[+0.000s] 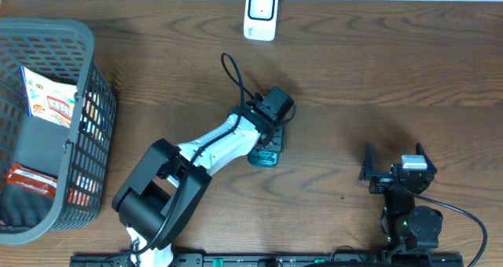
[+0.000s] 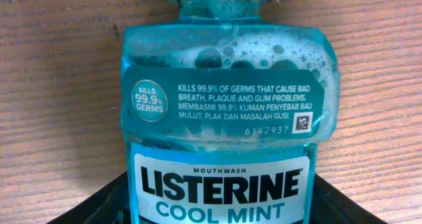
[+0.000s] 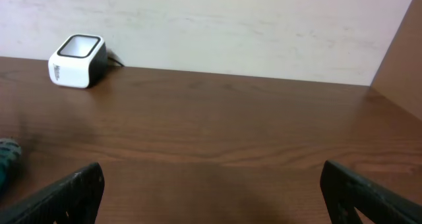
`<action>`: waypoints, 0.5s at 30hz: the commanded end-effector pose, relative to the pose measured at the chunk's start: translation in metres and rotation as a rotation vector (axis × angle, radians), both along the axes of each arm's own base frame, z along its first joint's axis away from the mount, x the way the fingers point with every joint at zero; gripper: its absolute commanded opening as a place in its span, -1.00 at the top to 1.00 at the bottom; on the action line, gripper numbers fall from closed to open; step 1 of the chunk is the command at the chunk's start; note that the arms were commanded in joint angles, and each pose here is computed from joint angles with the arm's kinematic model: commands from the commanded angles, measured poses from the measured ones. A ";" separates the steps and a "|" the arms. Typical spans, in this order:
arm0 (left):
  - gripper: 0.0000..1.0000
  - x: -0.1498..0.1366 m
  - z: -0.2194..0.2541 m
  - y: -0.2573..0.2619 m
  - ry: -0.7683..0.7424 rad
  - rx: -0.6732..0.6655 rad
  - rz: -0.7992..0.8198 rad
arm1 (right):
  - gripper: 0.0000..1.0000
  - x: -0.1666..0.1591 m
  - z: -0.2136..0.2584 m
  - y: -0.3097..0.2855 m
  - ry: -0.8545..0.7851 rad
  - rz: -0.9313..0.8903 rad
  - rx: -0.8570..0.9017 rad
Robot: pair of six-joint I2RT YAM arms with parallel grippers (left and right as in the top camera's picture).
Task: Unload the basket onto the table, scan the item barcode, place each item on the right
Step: 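Lift the Listerine bottle out and carry it to the table center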
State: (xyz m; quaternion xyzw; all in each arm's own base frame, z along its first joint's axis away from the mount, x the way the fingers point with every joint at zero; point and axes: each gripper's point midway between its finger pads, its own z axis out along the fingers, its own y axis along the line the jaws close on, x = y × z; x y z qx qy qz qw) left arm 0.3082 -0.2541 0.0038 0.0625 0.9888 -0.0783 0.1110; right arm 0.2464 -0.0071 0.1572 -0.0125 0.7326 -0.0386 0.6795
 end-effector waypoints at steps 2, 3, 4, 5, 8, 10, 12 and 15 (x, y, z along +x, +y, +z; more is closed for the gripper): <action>-0.17 -0.020 -0.027 0.019 0.055 0.069 0.003 | -0.98 0.000 0.000 0.001 0.000 0.005 -0.012; -0.22 -0.019 -0.027 0.019 0.055 0.068 0.003 | -0.99 0.000 0.000 0.001 0.000 0.005 -0.012; -0.28 -0.019 -0.027 0.019 0.054 0.067 0.003 | -0.99 0.000 0.000 0.001 0.000 0.005 -0.012; -0.33 -0.019 -0.027 0.019 0.053 0.067 0.003 | -0.99 0.000 0.000 0.001 0.000 0.005 -0.012; -0.59 -0.019 -0.027 0.019 0.053 0.066 0.003 | -0.99 0.000 0.000 0.001 0.000 0.005 -0.012; -0.76 -0.019 -0.027 0.019 0.053 0.066 0.003 | -0.98 0.000 0.000 0.001 0.000 0.005 -0.012; -0.90 -0.019 -0.027 0.019 0.053 0.067 0.003 | -0.99 0.000 0.000 0.001 0.000 0.005 -0.012; -0.96 -0.018 -0.023 0.018 0.046 0.062 0.002 | -0.99 0.000 0.000 0.001 0.000 0.005 -0.012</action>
